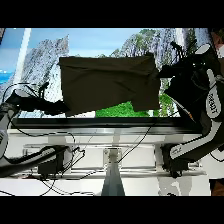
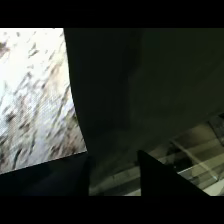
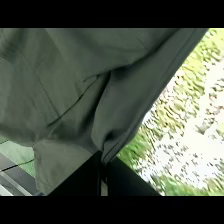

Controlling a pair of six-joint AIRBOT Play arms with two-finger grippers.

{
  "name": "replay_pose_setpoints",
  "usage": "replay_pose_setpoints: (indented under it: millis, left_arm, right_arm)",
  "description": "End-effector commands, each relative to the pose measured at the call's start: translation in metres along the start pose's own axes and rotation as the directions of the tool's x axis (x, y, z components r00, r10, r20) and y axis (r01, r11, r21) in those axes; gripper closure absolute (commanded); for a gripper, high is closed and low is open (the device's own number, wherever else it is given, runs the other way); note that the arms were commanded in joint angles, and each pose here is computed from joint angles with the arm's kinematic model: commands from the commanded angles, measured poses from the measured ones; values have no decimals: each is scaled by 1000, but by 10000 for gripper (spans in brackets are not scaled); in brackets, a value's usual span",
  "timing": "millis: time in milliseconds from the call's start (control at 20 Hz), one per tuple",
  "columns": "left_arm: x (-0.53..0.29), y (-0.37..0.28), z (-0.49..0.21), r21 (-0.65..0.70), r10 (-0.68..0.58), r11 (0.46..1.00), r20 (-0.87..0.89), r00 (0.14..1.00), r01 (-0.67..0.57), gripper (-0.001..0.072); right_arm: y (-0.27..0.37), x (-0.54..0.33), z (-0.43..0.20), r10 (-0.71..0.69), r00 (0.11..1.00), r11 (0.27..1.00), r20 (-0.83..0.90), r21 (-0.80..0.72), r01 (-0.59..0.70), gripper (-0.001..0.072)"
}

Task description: Fold the clothes and pants, and hang the long-sleeved shirts on hangers.

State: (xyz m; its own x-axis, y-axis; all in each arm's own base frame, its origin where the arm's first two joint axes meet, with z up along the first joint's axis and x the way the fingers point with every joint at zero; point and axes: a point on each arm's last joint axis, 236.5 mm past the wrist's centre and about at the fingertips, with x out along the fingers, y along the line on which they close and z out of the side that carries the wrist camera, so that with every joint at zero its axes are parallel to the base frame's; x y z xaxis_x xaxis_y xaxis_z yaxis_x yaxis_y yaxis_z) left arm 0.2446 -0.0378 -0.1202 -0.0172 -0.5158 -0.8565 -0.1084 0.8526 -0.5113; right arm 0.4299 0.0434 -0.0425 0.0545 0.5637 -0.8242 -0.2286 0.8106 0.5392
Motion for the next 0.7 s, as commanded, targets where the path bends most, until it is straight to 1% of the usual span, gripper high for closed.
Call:
replay_pose_setpoints:
  millis: [0,50,100,200,250,350,400,450,550,650]
  left_arm:
    - [15,2,17,21,-34,999,59,998,32,485]
    - [14,-3,20,33,-55,998,71,996,53,508]
    - [14,-8,21,36,-73,997,72,995,71,566]
    - [11,-18,12,96,-114,989,27,993,111,609]
    - [7,-25,7,133,-140,981,-4,990,139,689]
    - [-8,-43,10,195,-194,961,-31,981,196,692]
    - [-21,-53,23,221,-216,952,-5,976,212,693]
    - [-37,-64,41,254,-236,942,45,971,218,693]
    - [-87,-98,87,350,-285,915,205,936,201,693]
    - [-159,-142,127,472,-342,871,377,861,139,693]
  right_arm:
    - [1,0,0,2,1000,1000,0,0,-2,691]
    - [1,0,0,2,1000,1000,0,0,-2,691]
    - [1,0,0,3,1000,1000,1,0,-3,691]
    - [7,-4,3,12,1000,1000,16,-4,-12,691]
    - [11,-8,6,17,999,1000,32,-11,-17,691]
    - [23,-23,14,19,997,999,73,-36,-16,691]
    - [31,-33,19,17,995,998,102,-54,-11,691]
    - [42,-47,24,16,990,997,138,-77,-5,691]
    - [71,-81,35,22,973,990,228,-139,10,691]
    - [109,-123,45,42,943,977,331,-211,31,691]
